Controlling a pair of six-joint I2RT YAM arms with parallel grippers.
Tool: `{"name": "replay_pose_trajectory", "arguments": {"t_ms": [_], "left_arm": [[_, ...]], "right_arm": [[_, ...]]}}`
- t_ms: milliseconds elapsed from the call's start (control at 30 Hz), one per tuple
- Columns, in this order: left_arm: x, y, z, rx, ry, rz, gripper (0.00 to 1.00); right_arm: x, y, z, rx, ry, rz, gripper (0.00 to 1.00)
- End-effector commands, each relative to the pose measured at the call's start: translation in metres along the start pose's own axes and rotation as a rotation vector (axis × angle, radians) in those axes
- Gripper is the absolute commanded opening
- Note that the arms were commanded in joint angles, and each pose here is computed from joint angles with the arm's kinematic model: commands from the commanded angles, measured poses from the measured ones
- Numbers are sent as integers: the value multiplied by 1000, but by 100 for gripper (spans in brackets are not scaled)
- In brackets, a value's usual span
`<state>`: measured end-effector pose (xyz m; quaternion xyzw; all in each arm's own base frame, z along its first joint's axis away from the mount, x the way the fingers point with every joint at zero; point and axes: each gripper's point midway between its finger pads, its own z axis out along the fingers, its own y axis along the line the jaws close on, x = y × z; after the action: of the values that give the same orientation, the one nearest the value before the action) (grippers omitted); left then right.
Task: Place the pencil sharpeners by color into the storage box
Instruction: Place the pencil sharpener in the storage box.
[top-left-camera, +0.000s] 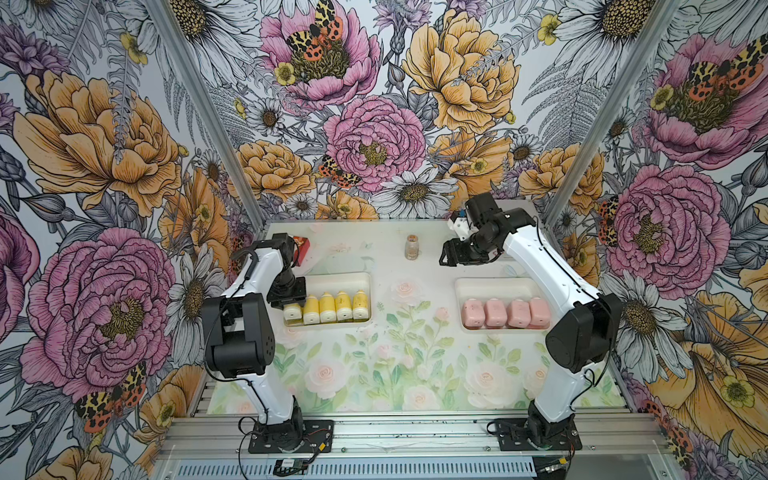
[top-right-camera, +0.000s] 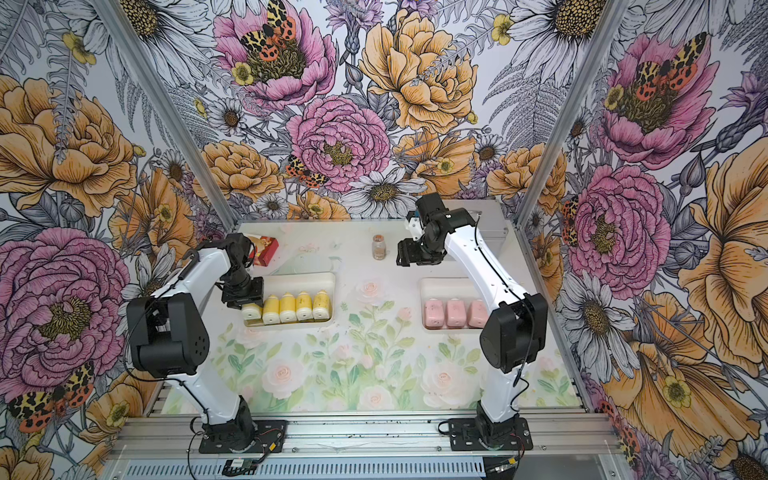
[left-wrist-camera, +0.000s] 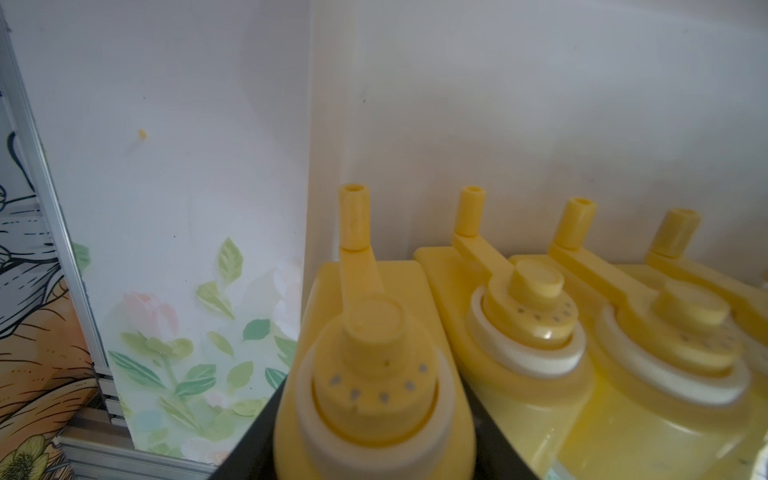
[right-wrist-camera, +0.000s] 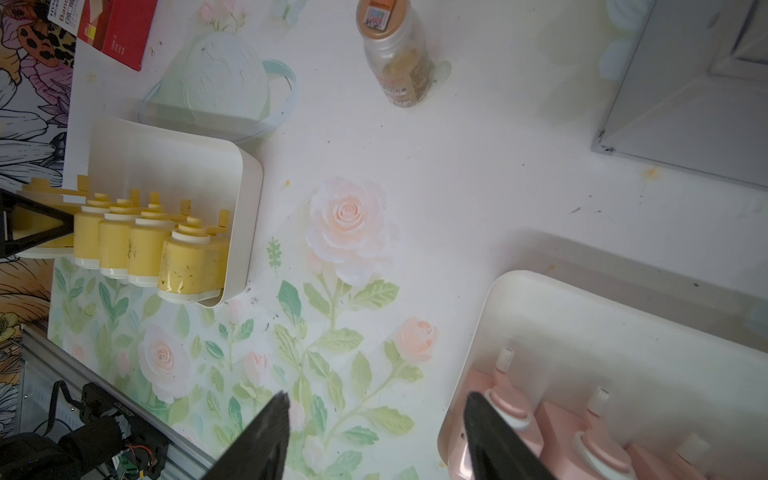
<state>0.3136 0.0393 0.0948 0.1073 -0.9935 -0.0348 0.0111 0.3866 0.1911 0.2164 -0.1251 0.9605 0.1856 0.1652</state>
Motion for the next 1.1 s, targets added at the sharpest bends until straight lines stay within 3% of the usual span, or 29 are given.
{"name": "replay_pose_trajectory", "arguments": {"t_ms": [0,1067], "left_arm": [[-7,-11,3,42,-22,3,38],[-7,-9,22,46,8,10,39]], "right_arm": [[-5,6,6,-17,-1,-14,68],[-4,5,17,-20,11,-8,68]]}}
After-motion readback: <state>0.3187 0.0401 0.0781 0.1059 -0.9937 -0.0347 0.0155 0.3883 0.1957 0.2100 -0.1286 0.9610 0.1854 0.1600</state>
